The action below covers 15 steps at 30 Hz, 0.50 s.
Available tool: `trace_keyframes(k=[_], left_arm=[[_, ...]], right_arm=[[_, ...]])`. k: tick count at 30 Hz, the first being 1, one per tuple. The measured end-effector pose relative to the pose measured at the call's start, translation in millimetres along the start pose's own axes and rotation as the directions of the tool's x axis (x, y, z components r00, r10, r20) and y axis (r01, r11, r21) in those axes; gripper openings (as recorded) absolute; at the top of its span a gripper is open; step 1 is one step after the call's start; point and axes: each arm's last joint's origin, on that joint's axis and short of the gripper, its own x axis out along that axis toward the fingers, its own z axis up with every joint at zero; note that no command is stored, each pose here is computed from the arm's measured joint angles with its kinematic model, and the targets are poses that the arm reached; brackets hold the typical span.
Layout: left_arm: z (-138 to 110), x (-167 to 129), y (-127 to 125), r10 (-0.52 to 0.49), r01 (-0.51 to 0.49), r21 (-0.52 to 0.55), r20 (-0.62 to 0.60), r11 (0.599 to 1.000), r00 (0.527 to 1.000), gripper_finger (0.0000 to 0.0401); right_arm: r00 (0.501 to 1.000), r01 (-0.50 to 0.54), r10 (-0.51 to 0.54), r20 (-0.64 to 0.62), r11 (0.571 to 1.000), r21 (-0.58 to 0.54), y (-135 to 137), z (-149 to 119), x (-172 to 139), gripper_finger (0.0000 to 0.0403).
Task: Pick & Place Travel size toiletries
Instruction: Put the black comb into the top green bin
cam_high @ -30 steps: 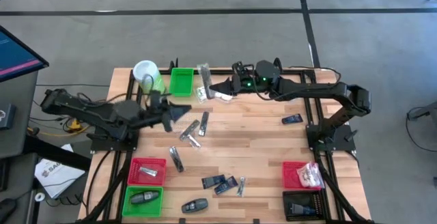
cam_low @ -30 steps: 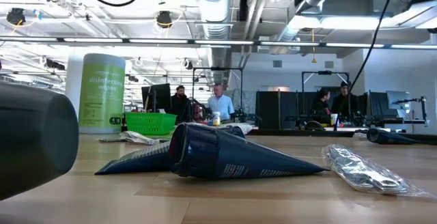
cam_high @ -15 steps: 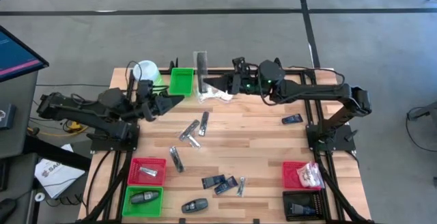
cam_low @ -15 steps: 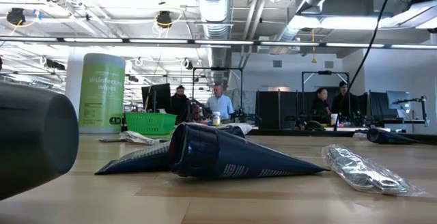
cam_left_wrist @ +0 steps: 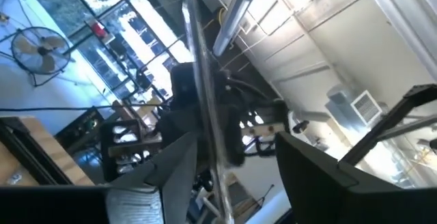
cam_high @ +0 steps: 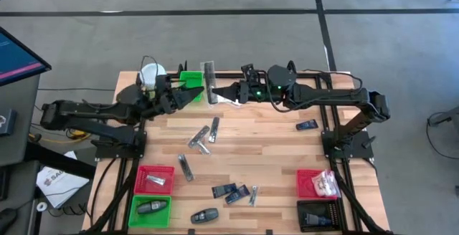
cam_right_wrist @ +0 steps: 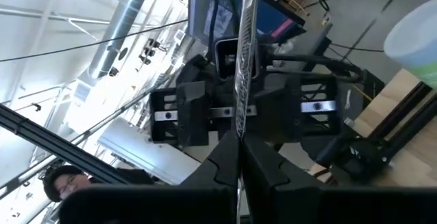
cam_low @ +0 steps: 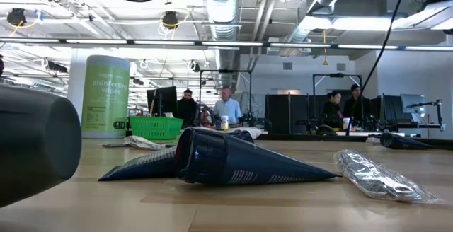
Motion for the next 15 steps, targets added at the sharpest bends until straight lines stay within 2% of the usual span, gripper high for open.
trace_keyframes(k=[6,15], left_arm=[[-1.9,6.6,6.4,0.003,-0.003,0.007,0.017,1.000,1.000,0.0192],[0.9,10.1,14.2,0.028,-0.030,0.038,0.036,0.999,0.999,0.0170]], right_arm=[[1.000,0.003,-0.003,-0.017,1.000,0.009,-0.8,-0.8,0.0,0.0000],[0.997,0.060,-0.060,-0.056,0.998,0.014,-5.5,-6.1,-0.1,0.0000]])
